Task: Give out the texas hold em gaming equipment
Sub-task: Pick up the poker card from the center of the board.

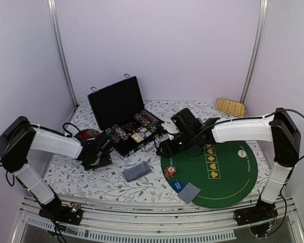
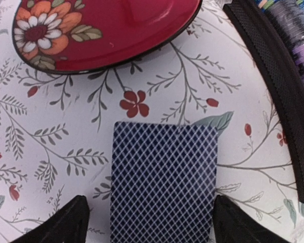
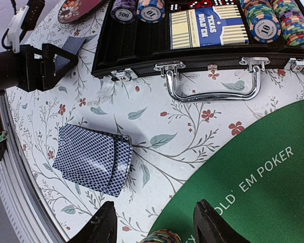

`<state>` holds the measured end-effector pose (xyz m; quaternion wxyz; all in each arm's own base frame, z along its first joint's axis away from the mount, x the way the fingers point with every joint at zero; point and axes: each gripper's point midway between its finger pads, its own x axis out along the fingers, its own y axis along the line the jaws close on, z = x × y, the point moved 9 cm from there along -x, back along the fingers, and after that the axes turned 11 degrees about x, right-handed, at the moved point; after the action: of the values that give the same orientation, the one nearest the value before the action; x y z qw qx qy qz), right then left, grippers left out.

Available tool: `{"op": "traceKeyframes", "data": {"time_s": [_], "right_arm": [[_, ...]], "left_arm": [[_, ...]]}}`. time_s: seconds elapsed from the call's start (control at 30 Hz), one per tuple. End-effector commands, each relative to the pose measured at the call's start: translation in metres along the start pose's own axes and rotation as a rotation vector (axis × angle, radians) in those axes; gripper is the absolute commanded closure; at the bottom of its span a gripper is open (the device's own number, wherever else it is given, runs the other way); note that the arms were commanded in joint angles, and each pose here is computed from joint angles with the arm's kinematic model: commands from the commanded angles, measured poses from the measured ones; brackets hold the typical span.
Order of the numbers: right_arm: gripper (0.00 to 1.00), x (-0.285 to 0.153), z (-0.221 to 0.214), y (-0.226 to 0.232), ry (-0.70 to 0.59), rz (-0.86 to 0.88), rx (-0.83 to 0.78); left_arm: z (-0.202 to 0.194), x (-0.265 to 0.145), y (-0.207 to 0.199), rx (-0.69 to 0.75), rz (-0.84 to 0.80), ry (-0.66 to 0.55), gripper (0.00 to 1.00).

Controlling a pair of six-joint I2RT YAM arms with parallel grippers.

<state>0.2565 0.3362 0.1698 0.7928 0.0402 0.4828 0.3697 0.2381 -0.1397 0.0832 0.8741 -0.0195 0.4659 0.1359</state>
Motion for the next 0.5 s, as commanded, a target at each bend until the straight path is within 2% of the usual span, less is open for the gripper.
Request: {"op": "traceKeyframes", "data": {"time_s": [0.0,0.23,0.47], "right_arm": [[0.46,-0.008,0.004,0.007,-0.023,0.031,-0.02],[0.46,-0.009,0.004,0.008,-0.021,0.032,-0.021],[0.46,-0.011,0.003,0.008,-0.025,0.032,-0.02]], "left_arm": [[-0.009,0.011,-0.006,0.087,-0.107,0.088,0.18],[-0.021,0.02,-0.004,0.092,-0.081,0.151,0.34],[-0.014,0.012,-0.003,0.077,-0.091,0.123,0.45]]}}
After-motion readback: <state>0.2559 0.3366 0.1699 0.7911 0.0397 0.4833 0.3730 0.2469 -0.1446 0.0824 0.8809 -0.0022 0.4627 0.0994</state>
